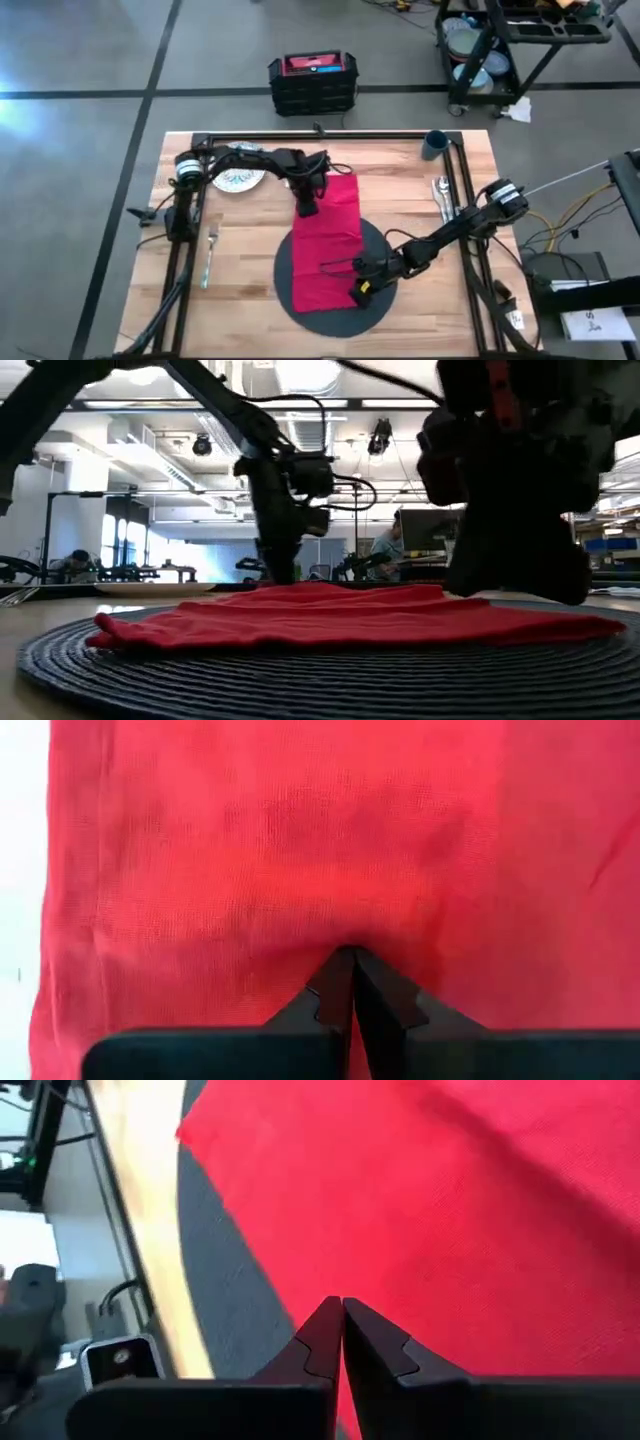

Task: Set table place
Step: Adjust the black placemat, then fold the red napkin on the table

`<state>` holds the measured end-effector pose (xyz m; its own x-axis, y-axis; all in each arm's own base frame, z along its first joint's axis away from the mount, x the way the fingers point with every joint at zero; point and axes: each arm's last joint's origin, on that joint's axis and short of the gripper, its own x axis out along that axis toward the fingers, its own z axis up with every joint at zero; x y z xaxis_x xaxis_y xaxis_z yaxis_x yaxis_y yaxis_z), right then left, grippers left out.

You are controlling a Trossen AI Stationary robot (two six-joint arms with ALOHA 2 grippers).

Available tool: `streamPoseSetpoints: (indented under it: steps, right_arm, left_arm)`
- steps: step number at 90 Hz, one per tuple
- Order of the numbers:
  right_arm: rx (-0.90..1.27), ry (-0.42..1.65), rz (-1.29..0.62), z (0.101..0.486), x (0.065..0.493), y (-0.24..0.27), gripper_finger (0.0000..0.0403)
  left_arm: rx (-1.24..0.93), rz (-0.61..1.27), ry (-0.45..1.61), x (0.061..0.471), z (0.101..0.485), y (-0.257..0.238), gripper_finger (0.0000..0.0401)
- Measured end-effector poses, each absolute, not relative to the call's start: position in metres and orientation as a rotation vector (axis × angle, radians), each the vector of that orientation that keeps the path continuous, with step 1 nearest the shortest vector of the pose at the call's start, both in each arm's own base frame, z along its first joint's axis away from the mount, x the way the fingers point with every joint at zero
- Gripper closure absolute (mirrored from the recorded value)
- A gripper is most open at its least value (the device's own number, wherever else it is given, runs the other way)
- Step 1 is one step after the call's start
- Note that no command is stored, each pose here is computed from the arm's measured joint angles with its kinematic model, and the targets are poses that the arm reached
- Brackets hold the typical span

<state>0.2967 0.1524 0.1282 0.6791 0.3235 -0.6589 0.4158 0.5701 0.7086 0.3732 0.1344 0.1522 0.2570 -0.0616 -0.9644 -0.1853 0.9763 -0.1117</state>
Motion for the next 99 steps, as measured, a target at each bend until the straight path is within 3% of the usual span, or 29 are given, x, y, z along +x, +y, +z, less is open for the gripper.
streamPoseSetpoints:
  steps: [19, 32, 55, 68, 86, 99]
  right_arm:
    - [1.022, 0.882, -0.127, 0.129, 0.286, 0.162, 0.0403]
    - [0.944, 0.749, -0.176, 0.168, 0.281, 0.142, 0.0403]
    - [0.696, 0.697, -0.391, 0.234, 0.25, 0.019, 0.0403]
    - [0.723, 0.588, -0.27, 0.255, 0.232, -0.074, 0.0394]
    - [0.9, 0.511, -0.131, 0.284, 0.187, -0.173, 0.0327]
    - [0.57, 0.693, -0.282, 0.338, 0.181, -0.189, 0.0277]
  left_arm:
    - [-0.201, 0.105, 1.367, 0.372, 0.158, 0.146, 0.0401]
    - [-0.16, 0.157, 1.343, 0.357, 0.197, 0.144, 0.0401]
    - [-0.149, 0.26, 1.151, 0.321, 0.272, 0.144, 0.0401]
    - [-0.216, 0.281, 1.094, 0.31, 0.276, 0.164, 0.0401]
    - [-0.448, 0.222, 1.032, 0.288, 0.29, 0.204, 0.0369]
    - [-0.317, 0.435, 1.199, 0.267, 0.326, 0.213, 0.0326]
